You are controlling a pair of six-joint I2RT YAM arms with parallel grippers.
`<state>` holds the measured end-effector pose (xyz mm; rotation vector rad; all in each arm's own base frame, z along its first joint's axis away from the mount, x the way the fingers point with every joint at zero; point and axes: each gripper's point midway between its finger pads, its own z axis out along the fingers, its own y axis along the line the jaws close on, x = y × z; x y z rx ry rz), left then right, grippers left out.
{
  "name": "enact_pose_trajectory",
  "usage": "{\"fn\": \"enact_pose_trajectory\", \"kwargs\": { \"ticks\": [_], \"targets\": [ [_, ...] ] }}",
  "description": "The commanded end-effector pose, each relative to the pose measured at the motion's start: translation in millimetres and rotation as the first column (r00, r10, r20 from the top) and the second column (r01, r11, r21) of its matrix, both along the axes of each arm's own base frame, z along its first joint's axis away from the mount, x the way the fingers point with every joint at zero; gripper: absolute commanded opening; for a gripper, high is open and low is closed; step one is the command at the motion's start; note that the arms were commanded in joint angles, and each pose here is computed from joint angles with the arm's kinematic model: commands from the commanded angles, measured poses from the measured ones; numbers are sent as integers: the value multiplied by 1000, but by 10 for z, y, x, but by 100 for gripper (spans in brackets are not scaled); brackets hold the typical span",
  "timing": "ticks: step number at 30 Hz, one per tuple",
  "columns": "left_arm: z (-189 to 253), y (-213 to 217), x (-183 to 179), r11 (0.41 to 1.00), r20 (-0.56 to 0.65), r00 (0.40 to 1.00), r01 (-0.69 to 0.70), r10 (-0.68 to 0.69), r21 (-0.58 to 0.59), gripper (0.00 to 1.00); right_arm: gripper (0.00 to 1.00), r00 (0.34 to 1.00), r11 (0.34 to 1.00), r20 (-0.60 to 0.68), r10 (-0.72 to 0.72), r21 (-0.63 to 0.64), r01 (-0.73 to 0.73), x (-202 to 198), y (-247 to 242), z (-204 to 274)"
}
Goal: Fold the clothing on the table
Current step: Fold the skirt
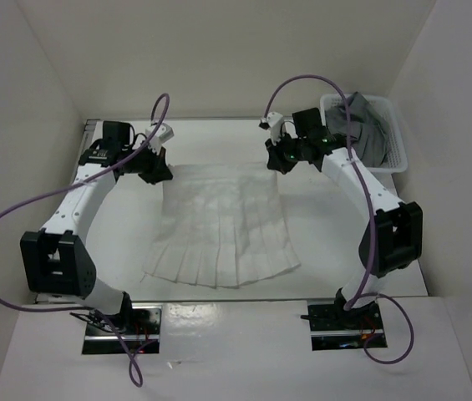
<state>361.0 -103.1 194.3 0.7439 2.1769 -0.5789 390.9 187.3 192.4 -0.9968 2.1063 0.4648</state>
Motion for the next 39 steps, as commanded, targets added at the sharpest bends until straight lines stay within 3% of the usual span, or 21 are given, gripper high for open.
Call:
{"fn": "enact_pose_trajectory", "kwargs": {
  "ticks": [1, 10, 15, 19, 28, 33, 39],
  "targets": [
    [-17, 733, 507, 946, 111, 973, -224, 203, 233, 0, 0, 935, 916, 234, -265, -242, 320, 679, -751, 191],
    [-36, 880, 1246, 935, 159, 961, -260, 226, 243, 0, 0, 908, 880, 303, -291, -288, 378, 999, -547, 137],
    [-200, 896, 1296, 935, 128, 972, -225, 197, 275, 0, 0, 937, 895, 253, -242, -315, 316, 810, -540, 143],
    [-56, 874, 1084, 938, 172, 977, -177, 129, 299, 0, 0, 961, 905, 206, -184, -347, 247, 545, -574, 188],
    [4, 840, 353, 933, 100, 994, -75, 42, 351, 0, 0, 997, 931, 74, -25, -362, 50, -181, -567, 259],
    [-317, 929, -185, 905, -1, 1000, -17, 19, 424, 0, 0, 994, 916, -68, 85, -387, -105, -661, -488, -46],
    [-643, 1090, -569, 852, -82, 996, 14, 34, 523, 5, 0, 940, 853, -285, 187, -428, -299, -1289, -348, -534]
  ]
}}
